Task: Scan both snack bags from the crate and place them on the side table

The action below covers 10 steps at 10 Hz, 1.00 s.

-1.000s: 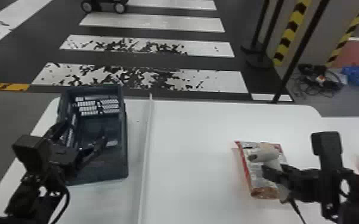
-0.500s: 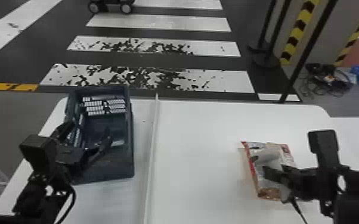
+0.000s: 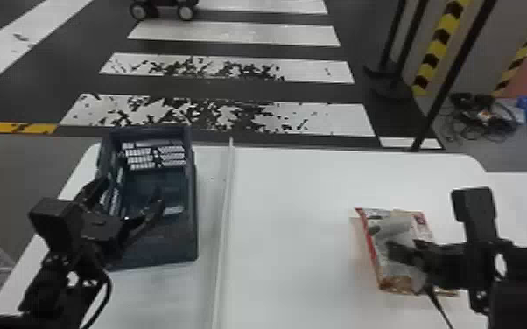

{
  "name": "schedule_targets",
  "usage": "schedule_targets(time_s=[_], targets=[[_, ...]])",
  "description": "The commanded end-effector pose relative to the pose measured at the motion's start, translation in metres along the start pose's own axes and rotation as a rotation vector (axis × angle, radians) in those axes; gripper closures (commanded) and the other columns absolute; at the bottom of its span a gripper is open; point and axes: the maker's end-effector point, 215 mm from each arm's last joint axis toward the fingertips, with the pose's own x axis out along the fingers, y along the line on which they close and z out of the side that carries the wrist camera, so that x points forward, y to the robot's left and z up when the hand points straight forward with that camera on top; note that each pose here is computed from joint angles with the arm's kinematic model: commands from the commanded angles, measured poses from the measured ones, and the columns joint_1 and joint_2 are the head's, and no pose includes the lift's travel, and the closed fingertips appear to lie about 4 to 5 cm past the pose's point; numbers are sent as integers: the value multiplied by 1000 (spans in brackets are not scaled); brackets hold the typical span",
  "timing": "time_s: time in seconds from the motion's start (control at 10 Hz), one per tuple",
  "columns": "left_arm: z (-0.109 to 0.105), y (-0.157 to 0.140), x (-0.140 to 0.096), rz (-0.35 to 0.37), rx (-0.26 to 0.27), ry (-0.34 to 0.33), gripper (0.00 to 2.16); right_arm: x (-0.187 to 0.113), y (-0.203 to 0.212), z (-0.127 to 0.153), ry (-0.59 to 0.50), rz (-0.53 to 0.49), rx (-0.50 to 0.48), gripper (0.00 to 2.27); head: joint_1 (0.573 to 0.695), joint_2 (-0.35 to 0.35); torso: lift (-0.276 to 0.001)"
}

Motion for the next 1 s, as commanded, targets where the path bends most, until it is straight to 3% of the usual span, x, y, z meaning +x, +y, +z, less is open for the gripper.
schedule_targets(time_s=[0.0,0.4,0.9], targets=[[0,0,0,0,-1,0,87,-1,-3,4,-8,-8,1,2128,695,-28,-98],[0,0,1,1,-2,0,87,-20,-78,26,-110,-119,37,2128,695,-62,-98],[-6,-1,1,0,-2,11,87,-23,-175,11,-180,-240,85,2128,695,-193,-98]])
